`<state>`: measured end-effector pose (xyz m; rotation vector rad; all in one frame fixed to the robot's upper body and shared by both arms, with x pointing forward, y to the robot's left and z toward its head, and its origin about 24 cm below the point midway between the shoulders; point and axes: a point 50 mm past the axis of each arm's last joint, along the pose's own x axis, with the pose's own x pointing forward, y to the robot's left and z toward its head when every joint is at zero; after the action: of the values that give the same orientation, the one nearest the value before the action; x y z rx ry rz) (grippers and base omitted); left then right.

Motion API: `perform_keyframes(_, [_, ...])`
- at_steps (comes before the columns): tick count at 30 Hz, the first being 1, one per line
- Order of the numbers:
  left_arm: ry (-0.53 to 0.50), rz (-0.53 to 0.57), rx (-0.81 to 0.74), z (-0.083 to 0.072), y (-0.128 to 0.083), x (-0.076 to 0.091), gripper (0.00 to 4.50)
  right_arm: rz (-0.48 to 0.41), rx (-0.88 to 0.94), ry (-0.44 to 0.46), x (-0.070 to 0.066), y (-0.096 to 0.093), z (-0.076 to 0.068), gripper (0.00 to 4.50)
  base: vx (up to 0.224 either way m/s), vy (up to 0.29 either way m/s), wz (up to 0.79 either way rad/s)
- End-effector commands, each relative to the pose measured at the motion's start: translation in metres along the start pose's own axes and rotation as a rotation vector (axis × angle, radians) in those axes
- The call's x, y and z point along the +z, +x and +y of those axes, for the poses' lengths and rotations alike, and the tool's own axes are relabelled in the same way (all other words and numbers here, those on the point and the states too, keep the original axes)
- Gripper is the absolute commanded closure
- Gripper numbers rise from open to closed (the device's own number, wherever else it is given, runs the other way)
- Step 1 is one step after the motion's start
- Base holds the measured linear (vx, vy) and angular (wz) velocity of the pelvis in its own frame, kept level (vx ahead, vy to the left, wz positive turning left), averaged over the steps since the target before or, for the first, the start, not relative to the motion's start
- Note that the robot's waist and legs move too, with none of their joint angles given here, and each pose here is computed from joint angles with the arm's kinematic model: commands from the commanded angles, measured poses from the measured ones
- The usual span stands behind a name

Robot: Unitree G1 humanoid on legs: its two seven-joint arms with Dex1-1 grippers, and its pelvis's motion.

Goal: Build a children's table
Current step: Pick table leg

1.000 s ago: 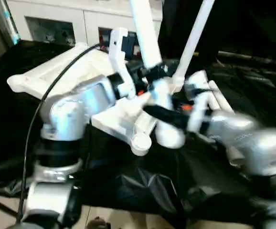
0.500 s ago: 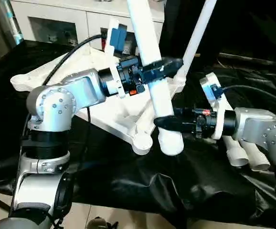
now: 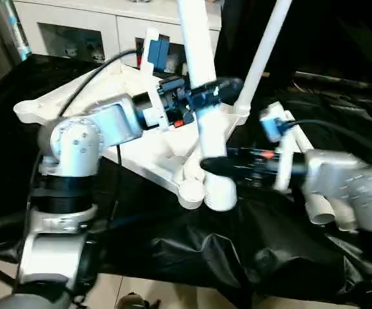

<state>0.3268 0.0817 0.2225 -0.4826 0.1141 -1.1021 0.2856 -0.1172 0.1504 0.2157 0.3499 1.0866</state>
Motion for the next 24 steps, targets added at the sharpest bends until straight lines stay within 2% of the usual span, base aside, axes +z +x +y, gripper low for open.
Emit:
perform_keyframes(1, [0.077,-0.021,0.136,0.002,0.004,0.003,1.77,-0.013,-0.180,-0.036,-0.002,0.000,-0.013,2.54,0.000,0.000,0.00])
perform_keyframes(2, [0.077,-0.004,0.225,0.006,0.006,-0.003,1.54,-0.027,-0.236,-0.032,-0.002,0.004,-0.015,2.56,0.000,0.000,0.00])
perform_keyframes(4, [0.131,0.036,0.358,0.013,0.009,-0.015,1.51,-0.036,-0.323,-0.058,-0.003,0.011,-0.018,2.56,0.000,0.000,0.00])
perform_keyframes(8, [0.081,0.016,0.397,0.011,0.016,-0.026,1.51,-0.052,-0.349,-0.059,-0.004,0.020,-0.016,2.60,0.000,0.000,0.00])
perform_keyframes(9, [0.074,0.021,0.448,0.010,0.021,-0.033,1.51,-0.074,-0.367,-0.036,-0.005,0.026,-0.014,2.61,0.000,0.000,0.00])
perform_keyframes(11, [0.044,0.010,0.485,0.009,0.026,-0.040,1.51,-0.077,-0.379,-0.044,-0.007,0.031,-0.012,2.61,0.000,0.000,0.00])
perform_keyframes(12, [0.044,0.010,0.485,0.009,0.026,-0.040,1.79,-0.077,-0.379,-0.044,-0.007,0.031,-0.012,2.61,0.000,0.000,0.00])
perform_keyframes(15, [0.023,-0.018,0.514,0.008,0.031,-0.045,1.90,-0.083,-0.386,-0.047,-0.007,0.036,-0.007,2.61,0.000,0.000,0.00])
perform_keyframes(18, [0.020,-0.038,0.547,0.010,0.031,-0.044,2.31,-0.086,-0.394,-0.047,-0.008,0.036,-0.007,2.61,0.000,0.000,0.00])
perform_keyframes(20, [0.013,-0.076,0.582,0.012,0.029,-0.038,2.36,-0.087,-0.420,-0.048,-0.007,0.033,-0.009,2.61,0.000,0.000,0.00])
perform_keyframes(24, [0.038,-0.087,0.585,0.012,0.027,-0.035,2.53,-0.091,-0.431,-0.049,-0.006,0.030,-0.011,2.61,0.000,0.000,0.00])
